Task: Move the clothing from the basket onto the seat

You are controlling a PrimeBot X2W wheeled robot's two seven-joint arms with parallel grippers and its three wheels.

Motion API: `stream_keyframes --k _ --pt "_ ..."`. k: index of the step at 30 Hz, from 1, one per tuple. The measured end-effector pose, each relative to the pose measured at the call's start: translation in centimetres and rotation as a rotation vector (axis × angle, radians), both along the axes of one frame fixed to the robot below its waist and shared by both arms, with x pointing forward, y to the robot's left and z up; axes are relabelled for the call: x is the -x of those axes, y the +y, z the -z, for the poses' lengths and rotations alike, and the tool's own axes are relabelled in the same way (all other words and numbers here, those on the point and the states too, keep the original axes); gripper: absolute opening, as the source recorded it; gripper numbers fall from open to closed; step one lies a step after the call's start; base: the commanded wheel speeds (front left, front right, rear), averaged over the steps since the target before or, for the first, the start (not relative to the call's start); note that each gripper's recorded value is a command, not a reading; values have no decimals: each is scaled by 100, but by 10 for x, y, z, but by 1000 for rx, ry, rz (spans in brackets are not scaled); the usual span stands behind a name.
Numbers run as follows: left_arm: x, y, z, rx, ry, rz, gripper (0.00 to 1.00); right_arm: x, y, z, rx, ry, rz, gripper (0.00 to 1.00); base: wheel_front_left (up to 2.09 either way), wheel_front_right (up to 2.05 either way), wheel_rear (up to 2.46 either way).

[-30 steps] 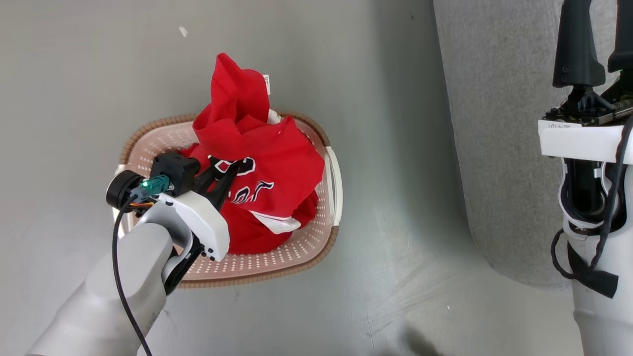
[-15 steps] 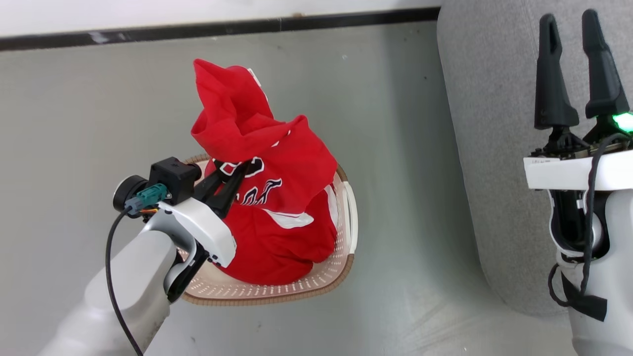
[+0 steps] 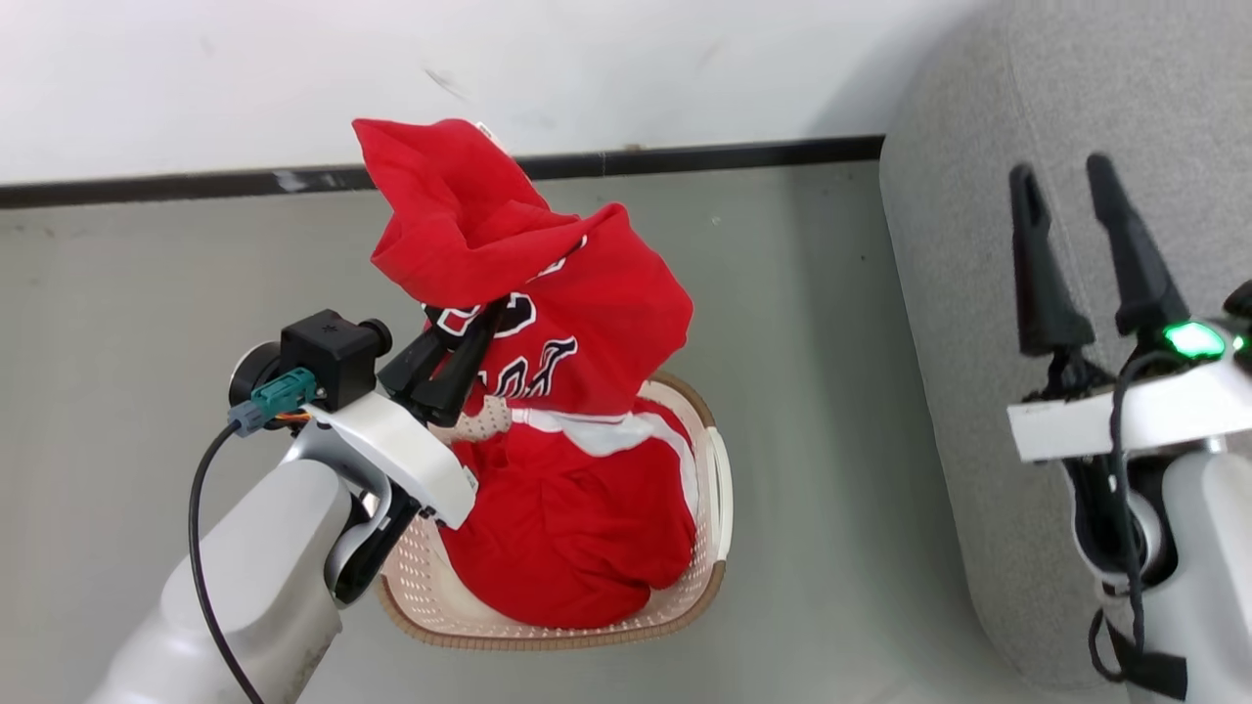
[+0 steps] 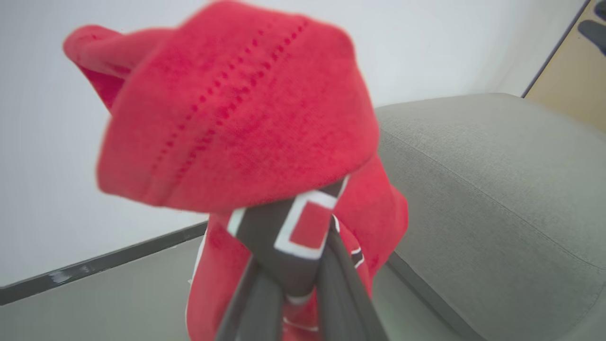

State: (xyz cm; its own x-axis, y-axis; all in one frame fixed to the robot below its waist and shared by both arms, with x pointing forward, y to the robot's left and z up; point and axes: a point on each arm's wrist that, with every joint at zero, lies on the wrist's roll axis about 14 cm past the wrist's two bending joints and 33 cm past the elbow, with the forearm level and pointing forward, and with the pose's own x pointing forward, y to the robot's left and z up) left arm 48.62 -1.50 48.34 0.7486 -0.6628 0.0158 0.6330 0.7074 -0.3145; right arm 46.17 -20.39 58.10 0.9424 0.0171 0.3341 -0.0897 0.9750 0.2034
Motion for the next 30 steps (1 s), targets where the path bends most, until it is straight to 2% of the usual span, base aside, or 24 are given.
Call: stream_keyframes --k 6,13,20,30 --pt "14 1 -26 19 -49 -4 0 16 14 12 19 52 -49 100 0 0 0" --pt "30 3 -48 25 -96 -2 0 35 48 20 33 83 -161 100 0 0 0" --pt "41 6 -73 32 -157 -5 0 60 97 28 -32 122 -330 100 0 0 0" --pt "59 3 -101 45 -227 14 0 77 115 33 -38 156 -422 100 0 0 0"
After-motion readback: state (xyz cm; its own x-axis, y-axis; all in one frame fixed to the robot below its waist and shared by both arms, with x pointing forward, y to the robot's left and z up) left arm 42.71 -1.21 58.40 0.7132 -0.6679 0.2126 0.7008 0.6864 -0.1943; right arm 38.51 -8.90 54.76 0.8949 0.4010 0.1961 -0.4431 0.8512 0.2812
